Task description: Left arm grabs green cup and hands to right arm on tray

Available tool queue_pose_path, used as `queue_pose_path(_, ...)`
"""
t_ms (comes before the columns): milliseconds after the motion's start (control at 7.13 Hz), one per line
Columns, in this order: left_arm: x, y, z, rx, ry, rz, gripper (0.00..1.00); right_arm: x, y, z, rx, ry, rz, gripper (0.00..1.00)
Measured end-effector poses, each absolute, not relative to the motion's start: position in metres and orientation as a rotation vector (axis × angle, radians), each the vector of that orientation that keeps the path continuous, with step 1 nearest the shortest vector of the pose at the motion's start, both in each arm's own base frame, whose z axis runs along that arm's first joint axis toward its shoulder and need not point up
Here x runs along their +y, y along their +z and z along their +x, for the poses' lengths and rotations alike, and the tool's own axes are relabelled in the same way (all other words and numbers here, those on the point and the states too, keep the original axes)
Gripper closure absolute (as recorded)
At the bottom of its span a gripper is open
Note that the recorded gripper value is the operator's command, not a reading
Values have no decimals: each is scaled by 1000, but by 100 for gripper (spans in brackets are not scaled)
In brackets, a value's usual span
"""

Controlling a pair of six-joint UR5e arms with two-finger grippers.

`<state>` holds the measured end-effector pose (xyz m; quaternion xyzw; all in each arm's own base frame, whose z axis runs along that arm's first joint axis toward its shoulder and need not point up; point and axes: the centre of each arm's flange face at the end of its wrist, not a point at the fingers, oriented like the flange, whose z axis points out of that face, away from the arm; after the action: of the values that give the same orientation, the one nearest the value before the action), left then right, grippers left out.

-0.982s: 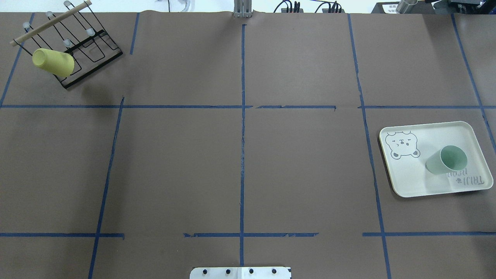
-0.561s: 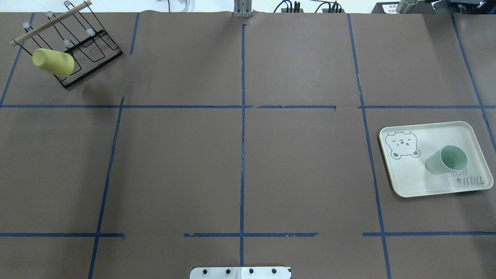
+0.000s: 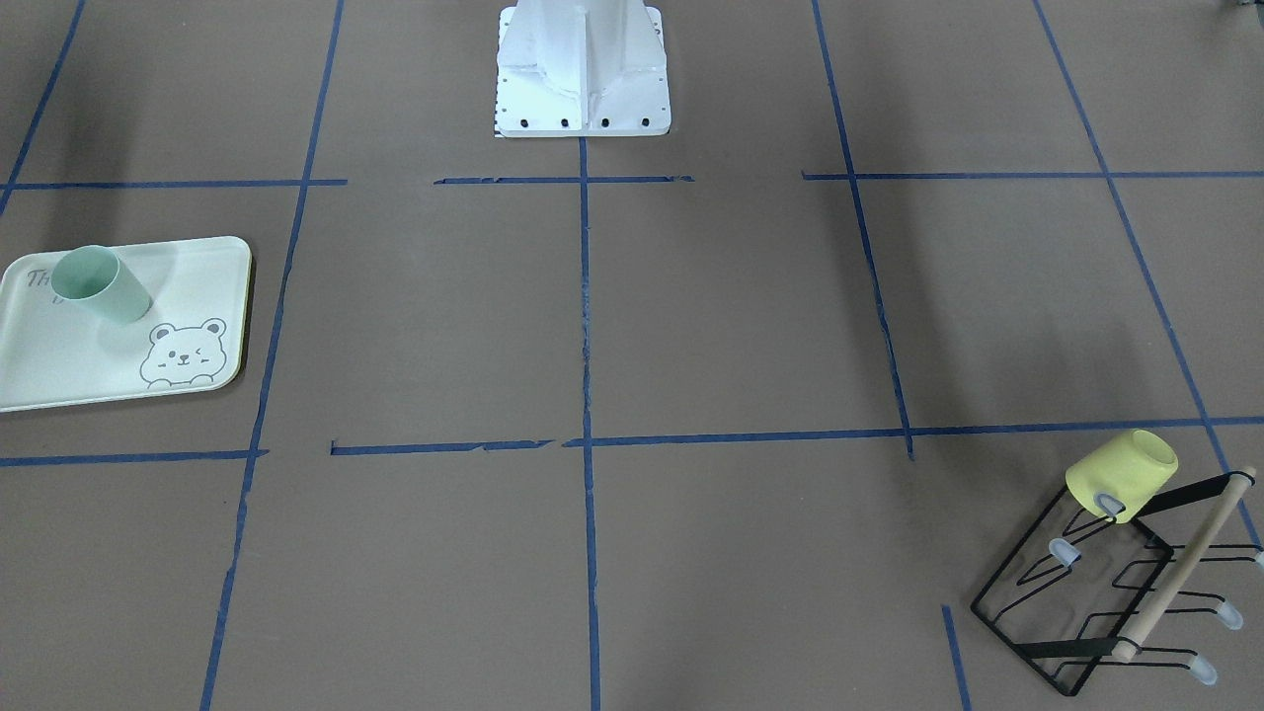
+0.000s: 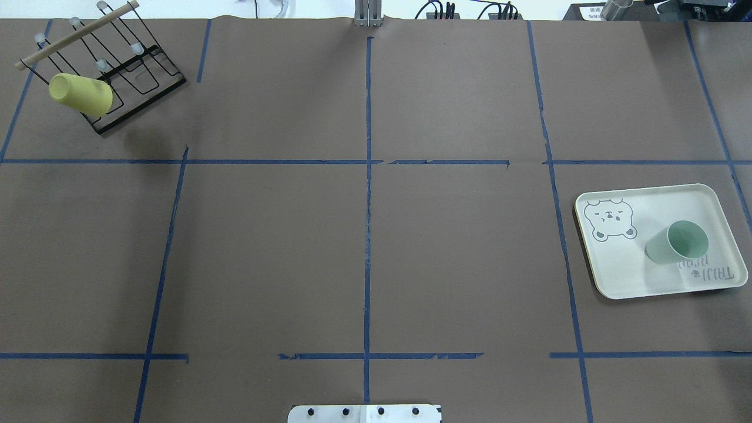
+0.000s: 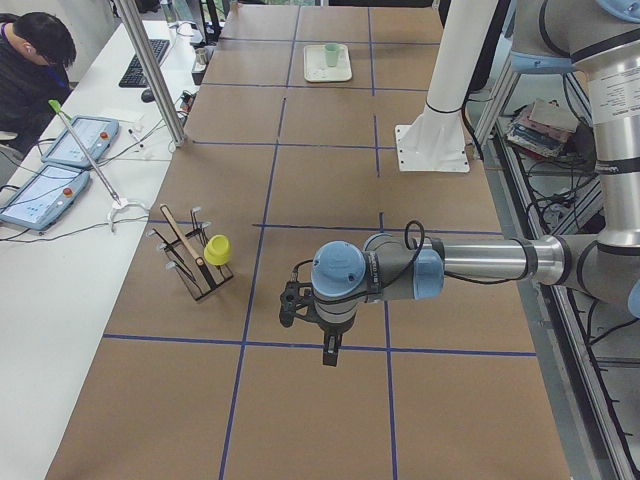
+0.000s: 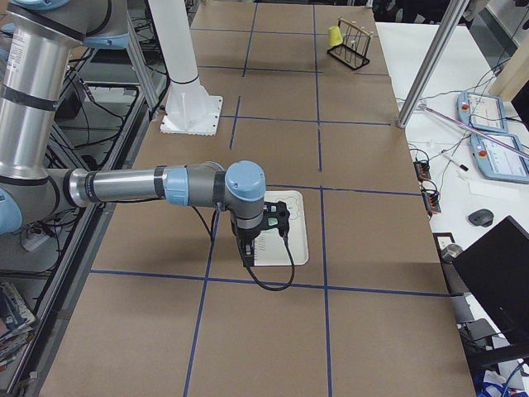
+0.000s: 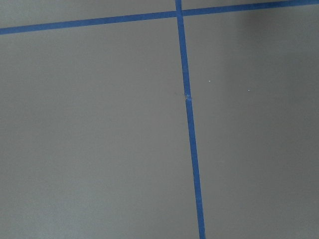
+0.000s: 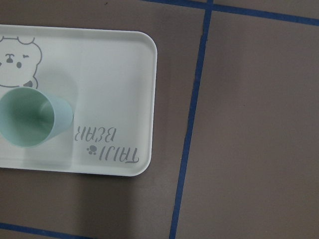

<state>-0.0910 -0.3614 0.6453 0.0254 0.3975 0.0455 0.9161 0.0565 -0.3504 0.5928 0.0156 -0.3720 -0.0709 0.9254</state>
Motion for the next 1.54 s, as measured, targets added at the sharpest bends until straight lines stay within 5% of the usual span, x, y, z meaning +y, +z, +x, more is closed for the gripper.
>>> queue_pose_path(1543,-362,643,-91,816,97,58,0,-350,593,56,-767,-156,36,0)
